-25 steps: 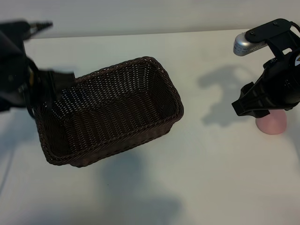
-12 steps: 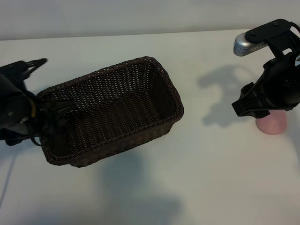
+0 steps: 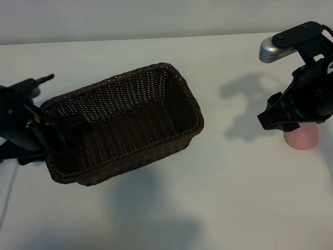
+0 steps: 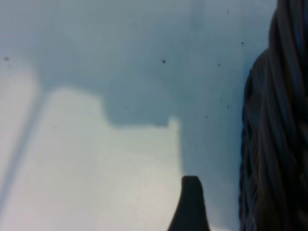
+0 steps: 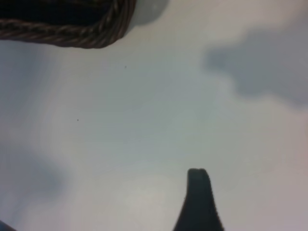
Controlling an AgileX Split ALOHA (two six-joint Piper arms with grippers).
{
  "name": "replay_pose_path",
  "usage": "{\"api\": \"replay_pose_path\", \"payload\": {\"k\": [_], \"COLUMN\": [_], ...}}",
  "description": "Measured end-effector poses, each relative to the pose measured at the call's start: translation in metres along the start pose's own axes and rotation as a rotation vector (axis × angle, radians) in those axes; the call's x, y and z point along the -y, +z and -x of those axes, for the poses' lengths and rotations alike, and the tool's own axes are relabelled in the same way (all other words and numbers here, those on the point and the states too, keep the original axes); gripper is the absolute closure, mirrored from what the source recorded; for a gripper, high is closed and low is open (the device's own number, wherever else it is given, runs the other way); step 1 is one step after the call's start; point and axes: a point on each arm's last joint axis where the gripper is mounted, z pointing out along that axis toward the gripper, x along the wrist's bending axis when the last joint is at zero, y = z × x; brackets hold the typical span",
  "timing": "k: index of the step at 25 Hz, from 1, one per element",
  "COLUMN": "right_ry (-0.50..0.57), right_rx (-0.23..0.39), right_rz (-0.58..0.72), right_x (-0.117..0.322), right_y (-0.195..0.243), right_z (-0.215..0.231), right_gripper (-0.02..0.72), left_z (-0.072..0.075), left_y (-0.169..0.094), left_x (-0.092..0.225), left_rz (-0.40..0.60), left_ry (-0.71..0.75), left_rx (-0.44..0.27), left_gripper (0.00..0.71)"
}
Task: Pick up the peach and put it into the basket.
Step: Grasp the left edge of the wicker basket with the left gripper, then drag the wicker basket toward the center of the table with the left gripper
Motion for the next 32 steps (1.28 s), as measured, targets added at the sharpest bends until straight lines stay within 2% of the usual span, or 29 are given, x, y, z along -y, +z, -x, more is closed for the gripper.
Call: {"api": "replay_pose_path", "payload": {"k": [4, 7, 13, 21, 32], "right_ry": [0.0, 0.0, 0.0, 0.0, 0.0], "right_rx": [0.0, 0.0, 0.0, 0.0, 0.0], "right_rz": [0.0, 0.0, 0.0, 0.0, 0.0], "right_x": [0.0, 0.0, 0.0, 0.0, 0.0], "right_y": [0.0, 0.0, 0.0, 0.0, 0.0], "right_z": [0.0, 0.0, 0.0, 0.0, 0.0], "right_gripper": [0.191, 0.191, 0.191, 0.191, 0.191], "left_z": [0.0029, 0.0037, 0.0036, 0.004, 0.0065], "left_y": [0.0061, 0.0061, 0.0061, 0.0061, 0.006], "left_x": [-0.0006, -0.0013, -0.0017, -0.002, -0.0022], "left_rz": [-0.004, 0.004, 0.006, 0.01, 0.012], "left_ry": [-0.013, -0.015, -0.012, 0.016, 0.027], "left_rx": [0.018, 0.027, 0.028, 0.032, 0.06], "left_gripper": [0.121, 0.157, 0.282, 0.49, 0.494]}}
